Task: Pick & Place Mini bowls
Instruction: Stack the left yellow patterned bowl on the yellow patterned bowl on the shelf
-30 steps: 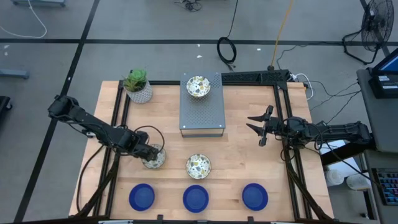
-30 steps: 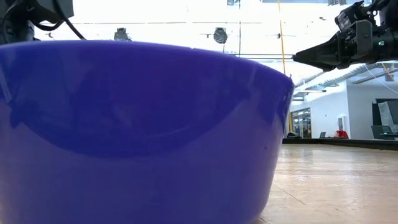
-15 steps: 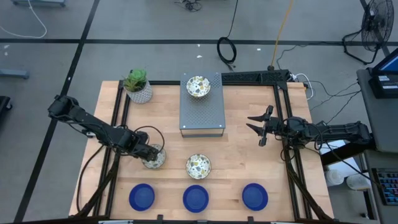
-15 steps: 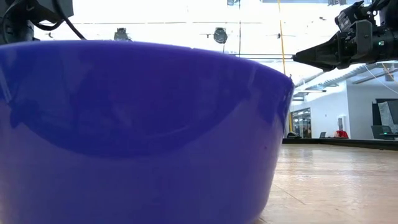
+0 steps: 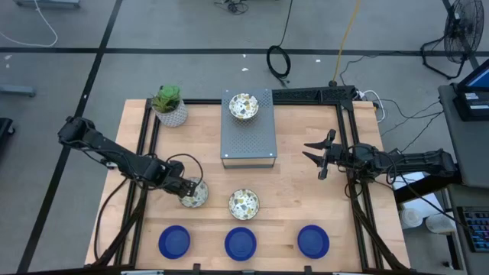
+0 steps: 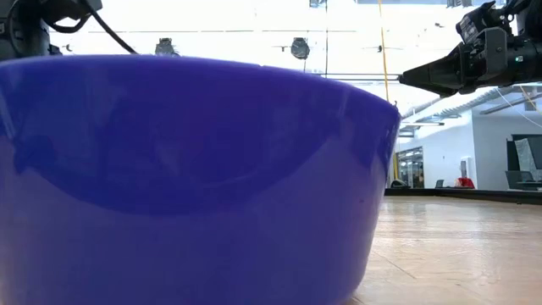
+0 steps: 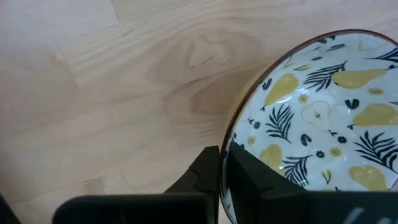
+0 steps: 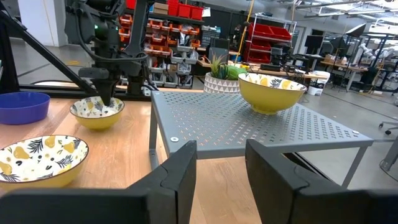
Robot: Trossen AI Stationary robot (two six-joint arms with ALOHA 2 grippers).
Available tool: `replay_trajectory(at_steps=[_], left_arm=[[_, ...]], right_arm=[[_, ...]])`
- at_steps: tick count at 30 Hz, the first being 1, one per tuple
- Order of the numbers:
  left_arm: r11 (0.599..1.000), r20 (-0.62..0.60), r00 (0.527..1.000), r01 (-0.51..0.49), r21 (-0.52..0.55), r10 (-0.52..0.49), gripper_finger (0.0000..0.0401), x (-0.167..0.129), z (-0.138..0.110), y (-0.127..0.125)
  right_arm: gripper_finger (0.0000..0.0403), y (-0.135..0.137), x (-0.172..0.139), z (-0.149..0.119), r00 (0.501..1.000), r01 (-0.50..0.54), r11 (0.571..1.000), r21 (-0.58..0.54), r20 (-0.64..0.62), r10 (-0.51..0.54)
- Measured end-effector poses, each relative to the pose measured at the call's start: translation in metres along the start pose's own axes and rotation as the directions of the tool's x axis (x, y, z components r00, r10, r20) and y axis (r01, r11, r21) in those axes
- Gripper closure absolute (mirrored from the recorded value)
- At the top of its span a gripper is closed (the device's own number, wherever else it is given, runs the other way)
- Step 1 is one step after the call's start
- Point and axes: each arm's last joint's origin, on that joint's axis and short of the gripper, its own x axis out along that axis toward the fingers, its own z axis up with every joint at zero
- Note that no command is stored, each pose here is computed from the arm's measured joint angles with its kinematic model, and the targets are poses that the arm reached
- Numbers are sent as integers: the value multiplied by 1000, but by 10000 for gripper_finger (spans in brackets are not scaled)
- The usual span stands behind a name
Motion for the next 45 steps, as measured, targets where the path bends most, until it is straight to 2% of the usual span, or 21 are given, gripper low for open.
replay_trajectory(at_steps=[9,18,24,31,45], left_arm=[[999,32,999,10,31,-11,389,0,1,0],[996,88,992,87,26,-89,392,-15,5,9],[980,144,970,192,43,-196,392,-24,7,8],[965,187,947,253,64,-260,392,-31,8,8],[895,230,866,421,145,-444,392,-42,9,-4]], right_arm=[[275,0,0,0,1000,0,1000,0,0,0],[275,0,0,0,1000,1,1000,0,0,-1],[275,0,0,0,1000,1,1000,0,0,-1],[275,0,0,0,1000,1,1000,-3,0,-1],[275,0,0,0,1000,2,1000,-3,0,-2]])
